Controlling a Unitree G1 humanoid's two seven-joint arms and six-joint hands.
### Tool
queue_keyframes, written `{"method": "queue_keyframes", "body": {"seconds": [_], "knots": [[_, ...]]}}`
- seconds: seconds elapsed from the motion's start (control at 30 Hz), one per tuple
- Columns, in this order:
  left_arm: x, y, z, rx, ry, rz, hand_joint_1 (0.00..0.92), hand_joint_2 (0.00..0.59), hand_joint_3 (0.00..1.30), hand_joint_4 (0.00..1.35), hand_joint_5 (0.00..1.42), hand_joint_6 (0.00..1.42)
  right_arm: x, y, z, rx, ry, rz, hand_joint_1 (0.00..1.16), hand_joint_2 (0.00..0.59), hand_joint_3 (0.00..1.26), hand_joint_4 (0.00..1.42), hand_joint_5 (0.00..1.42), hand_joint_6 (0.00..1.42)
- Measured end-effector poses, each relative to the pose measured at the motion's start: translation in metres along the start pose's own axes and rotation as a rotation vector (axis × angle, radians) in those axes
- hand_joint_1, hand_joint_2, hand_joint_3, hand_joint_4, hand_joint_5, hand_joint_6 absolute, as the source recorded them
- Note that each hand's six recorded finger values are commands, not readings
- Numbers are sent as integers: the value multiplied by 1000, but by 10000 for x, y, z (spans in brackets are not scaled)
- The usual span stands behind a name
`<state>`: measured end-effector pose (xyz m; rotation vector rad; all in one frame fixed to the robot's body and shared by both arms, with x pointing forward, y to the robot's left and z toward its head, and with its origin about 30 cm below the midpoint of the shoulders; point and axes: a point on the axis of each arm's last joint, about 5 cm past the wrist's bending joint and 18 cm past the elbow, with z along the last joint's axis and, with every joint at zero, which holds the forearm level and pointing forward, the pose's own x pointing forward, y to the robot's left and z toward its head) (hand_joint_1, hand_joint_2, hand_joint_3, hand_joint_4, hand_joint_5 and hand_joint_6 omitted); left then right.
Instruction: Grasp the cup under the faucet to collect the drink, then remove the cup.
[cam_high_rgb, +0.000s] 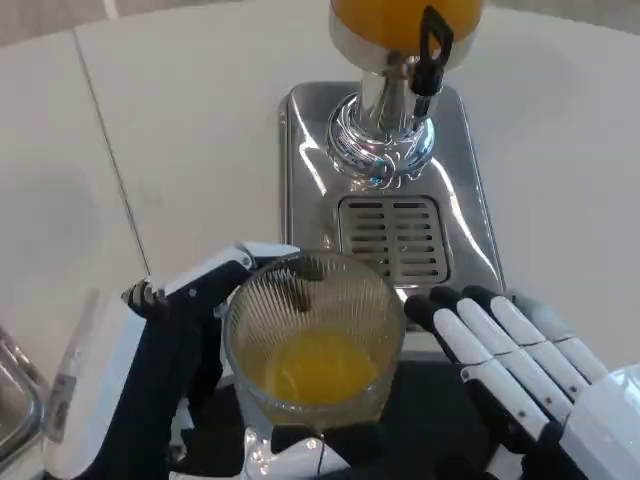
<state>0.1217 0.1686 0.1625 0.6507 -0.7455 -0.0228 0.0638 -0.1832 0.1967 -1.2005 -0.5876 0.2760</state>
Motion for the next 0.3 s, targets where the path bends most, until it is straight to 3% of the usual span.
{"method": "queue_keyframes", "body": {"seconds": [0.3], "knots": [[-7,-9,-16,-3,11,-10,672,0,1138,1236,1424,1424,4,11,44,12,4,9,32,576,0,0,0,0]]}}
